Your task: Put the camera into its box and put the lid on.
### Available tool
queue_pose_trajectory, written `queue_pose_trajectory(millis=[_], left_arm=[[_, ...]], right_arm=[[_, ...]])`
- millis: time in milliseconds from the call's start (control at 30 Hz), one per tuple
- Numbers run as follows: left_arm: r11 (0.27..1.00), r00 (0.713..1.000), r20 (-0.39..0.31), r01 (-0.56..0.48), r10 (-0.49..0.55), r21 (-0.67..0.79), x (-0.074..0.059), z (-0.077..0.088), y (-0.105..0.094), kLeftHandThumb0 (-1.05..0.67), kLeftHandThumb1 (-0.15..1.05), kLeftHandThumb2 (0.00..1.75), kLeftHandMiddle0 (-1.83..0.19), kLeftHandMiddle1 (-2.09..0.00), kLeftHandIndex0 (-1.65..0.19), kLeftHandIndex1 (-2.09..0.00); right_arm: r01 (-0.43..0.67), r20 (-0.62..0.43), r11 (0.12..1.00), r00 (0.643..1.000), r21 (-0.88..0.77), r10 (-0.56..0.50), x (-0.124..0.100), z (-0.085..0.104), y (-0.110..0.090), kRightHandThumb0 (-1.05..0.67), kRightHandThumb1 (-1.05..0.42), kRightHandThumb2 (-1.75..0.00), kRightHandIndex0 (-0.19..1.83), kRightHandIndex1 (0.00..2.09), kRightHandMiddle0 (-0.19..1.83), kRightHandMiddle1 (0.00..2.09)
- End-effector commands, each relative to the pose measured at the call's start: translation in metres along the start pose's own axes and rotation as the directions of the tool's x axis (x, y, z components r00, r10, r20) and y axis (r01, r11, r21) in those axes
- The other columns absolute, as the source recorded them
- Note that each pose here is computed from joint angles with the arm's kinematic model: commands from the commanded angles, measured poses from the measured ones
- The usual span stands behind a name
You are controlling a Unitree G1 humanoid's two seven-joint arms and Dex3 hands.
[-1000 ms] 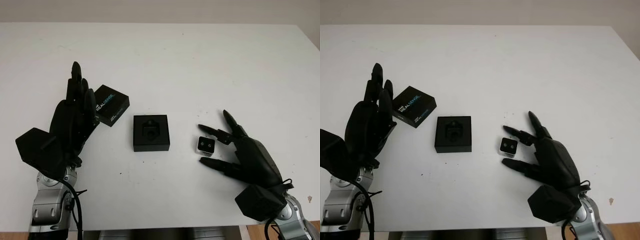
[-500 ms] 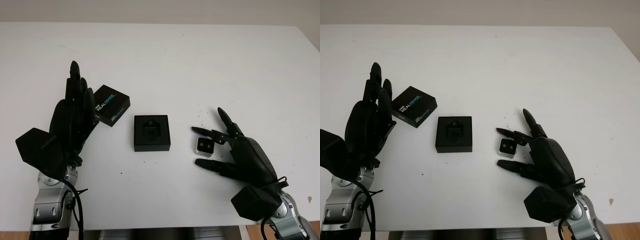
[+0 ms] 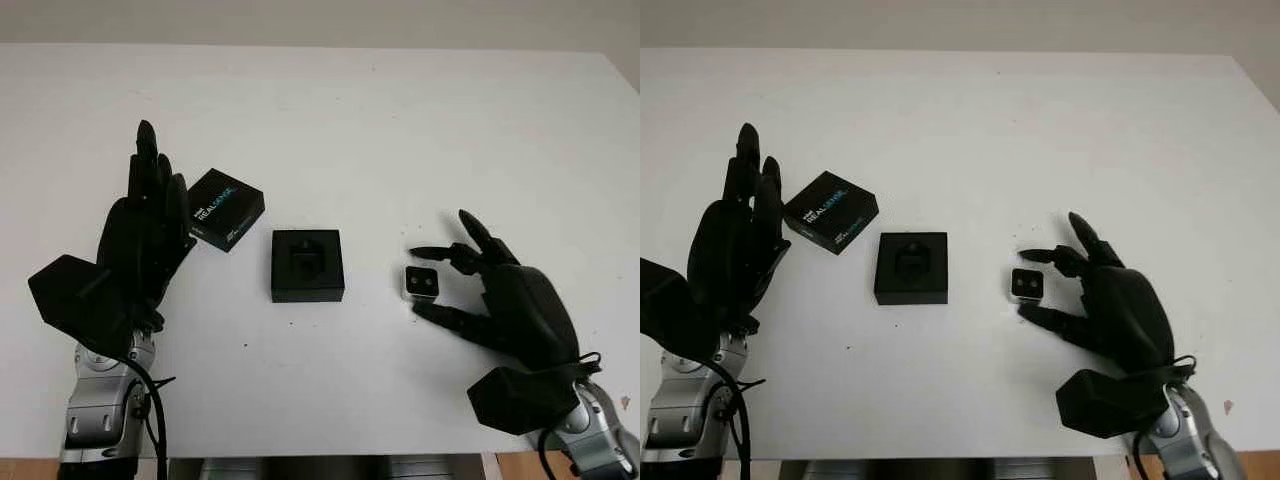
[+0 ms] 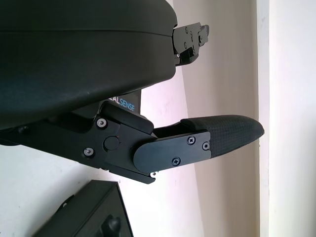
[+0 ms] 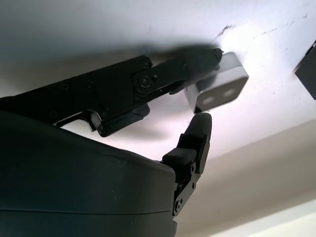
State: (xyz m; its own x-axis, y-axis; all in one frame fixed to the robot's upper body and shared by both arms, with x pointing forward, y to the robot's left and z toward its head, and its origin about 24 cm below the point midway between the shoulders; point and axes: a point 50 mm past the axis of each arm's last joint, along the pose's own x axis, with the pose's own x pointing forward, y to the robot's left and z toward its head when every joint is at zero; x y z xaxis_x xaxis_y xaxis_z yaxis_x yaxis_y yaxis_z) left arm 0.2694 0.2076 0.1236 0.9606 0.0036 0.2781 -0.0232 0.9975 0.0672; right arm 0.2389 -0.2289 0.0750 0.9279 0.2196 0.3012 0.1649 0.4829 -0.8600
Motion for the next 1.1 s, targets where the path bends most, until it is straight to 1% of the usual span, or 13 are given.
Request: queue_pose_trajectory(millis=[0,167,333,567,800,1067], left_arm=[[1.0,1.0,0.017,-0.002,0.002,0.005,-0.001,0.004,0.001,-0.83,1.05,0.63,0.19,0.0,0.19,0.0],[1.0,1.0,0.022,-0.016,0.016,0.008,-0.001,0.005,0.002,-0.84,1.05,0.62,0.19,0.0,0.19,0.0],[1.0,1.0,0.019,-0.024,0.024,0.008,-0.002,0.006,0.001,-0.84,1.05,0.62,0.19,0.0,0.19,0.0],[1.0,0.999,0.019,-0.031,0.031,0.0,-0.001,0.006,0.0,-0.83,1.05,0.62,0.19,0.0,0.19,0.0],[1.0,1.0,0.013,-0.027,0.026,0.009,-0.003,0.006,0.001,-0.84,1.05,0.62,0.19,0.0,0.19,0.0],[1.0,1.0,0.02,-0.023,0.023,-0.004,-0.003,0.004,0.0,-0.83,1.05,0.61,0.19,0.0,0.19,0.0]], right_arm=[[0.027,0.063,0.999,0.998,-0.042,-0.024,0.005,0.007,-0.01,-0.63,-0.93,-0.05,0.23,0.08,0.46,0.61],[0.029,0.118,0.995,0.993,-0.099,-0.017,0.006,0.014,-0.017,-0.66,-0.92,-0.05,0.24,0.07,0.48,0.6],[0.007,0.128,0.994,0.992,-0.106,0.007,0.005,0.017,-0.021,-0.66,-0.92,-0.05,0.22,0.06,0.5,0.6],[-0.008,0.129,0.995,0.991,-0.098,0.021,0.002,0.018,-0.017,-0.65,-0.91,-0.05,0.23,0.06,0.54,0.6],[-0.013,0.124,0.992,0.992,-0.127,0.029,0.004,0.016,-0.016,-0.65,-0.91,-0.06,0.24,0.06,0.54,0.59],[0.01,0.1,0.993,0.995,-0.122,0.002,0.009,0.01,-0.017,-0.64,-0.91,-0.05,0.25,0.06,0.56,0.59]])
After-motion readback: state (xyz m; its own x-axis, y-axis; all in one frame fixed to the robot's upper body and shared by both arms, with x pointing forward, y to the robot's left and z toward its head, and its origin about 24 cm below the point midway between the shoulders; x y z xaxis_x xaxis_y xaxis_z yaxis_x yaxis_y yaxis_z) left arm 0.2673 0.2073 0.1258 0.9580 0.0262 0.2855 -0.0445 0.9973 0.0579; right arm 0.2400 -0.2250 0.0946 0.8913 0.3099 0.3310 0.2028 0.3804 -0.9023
